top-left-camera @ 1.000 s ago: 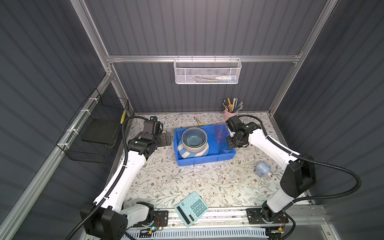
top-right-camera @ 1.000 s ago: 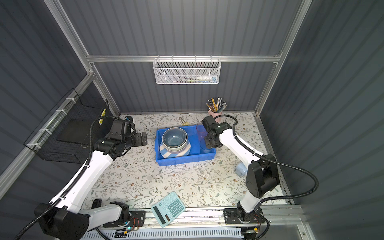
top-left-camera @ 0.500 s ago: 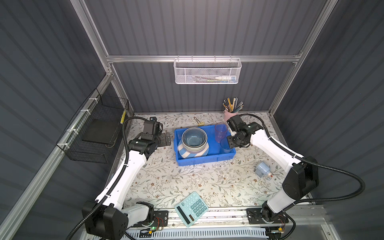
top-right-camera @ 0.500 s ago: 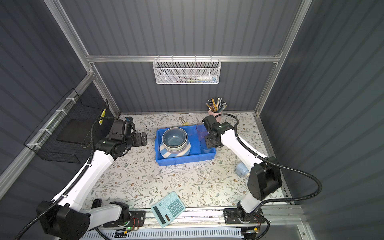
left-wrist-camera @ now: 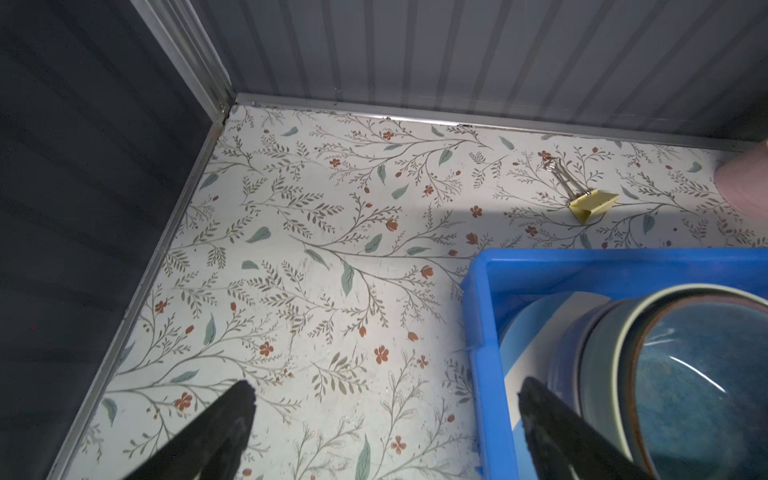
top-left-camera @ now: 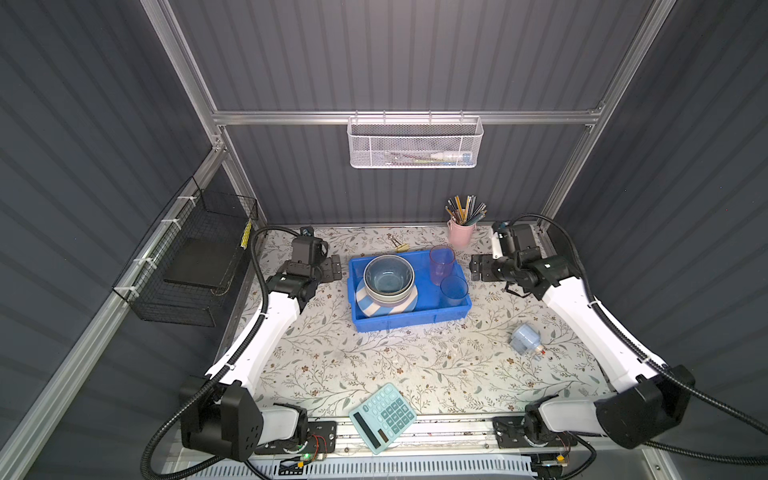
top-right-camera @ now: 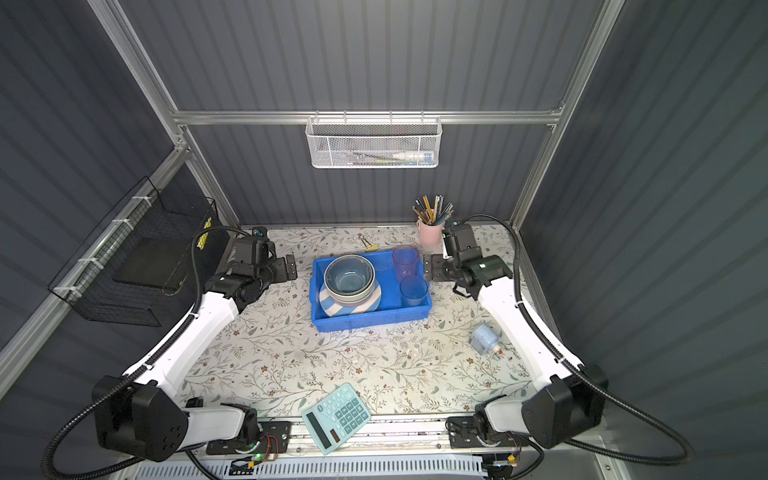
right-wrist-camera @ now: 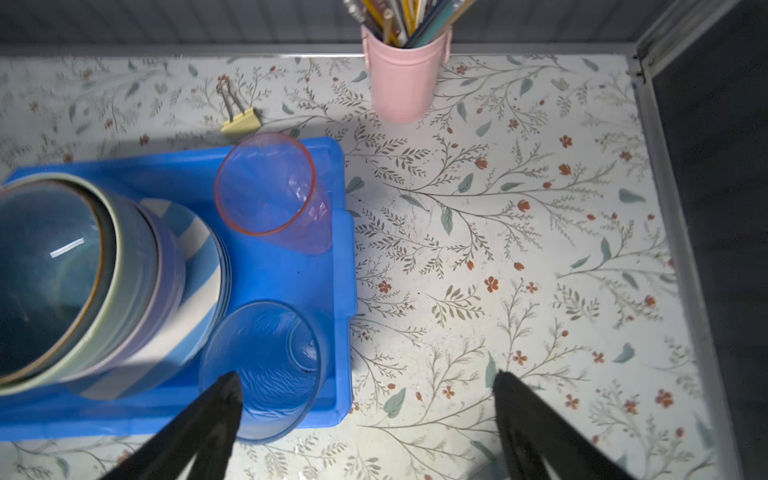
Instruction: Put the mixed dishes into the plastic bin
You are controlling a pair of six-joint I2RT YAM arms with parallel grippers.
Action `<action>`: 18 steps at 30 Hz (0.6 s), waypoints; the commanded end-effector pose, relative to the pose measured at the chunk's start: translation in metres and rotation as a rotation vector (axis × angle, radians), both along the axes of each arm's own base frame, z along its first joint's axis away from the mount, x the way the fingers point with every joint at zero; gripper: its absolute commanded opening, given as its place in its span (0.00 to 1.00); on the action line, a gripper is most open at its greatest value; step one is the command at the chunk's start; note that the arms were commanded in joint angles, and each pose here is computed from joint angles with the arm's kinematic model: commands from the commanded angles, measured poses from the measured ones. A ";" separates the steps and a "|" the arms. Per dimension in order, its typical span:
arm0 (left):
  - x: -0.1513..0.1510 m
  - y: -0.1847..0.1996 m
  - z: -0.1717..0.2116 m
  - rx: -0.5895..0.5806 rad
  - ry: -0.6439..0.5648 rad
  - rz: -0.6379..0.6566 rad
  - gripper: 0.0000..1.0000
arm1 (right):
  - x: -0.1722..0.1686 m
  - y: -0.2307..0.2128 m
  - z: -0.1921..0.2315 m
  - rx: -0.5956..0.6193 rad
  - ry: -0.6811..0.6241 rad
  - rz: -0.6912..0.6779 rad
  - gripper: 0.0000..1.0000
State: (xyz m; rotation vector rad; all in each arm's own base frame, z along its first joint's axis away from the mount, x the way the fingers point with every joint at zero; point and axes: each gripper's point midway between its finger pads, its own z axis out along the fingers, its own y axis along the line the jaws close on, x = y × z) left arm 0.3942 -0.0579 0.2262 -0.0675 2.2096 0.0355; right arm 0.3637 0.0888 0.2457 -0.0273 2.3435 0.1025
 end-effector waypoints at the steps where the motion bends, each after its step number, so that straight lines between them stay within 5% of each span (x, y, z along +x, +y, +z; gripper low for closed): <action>1: 0.013 0.002 -0.010 0.062 -0.064 -0.030 1.00 | 0.019 -0.016 0.008 0.059 -0.131 -0.044 0.99; 8: 0.026 0.031 -0.054 0.083 -0.096 0.071 1.00 | 0.047 -0.082 -0.024 0.045 -0.272 -0.215 0.99; 18: 0.022 0.073 -0.109 0.114 -0.134 0.159 1.00 | 0.045 -0.137 -0.106 -0.048 -0.282 -0.324 0.99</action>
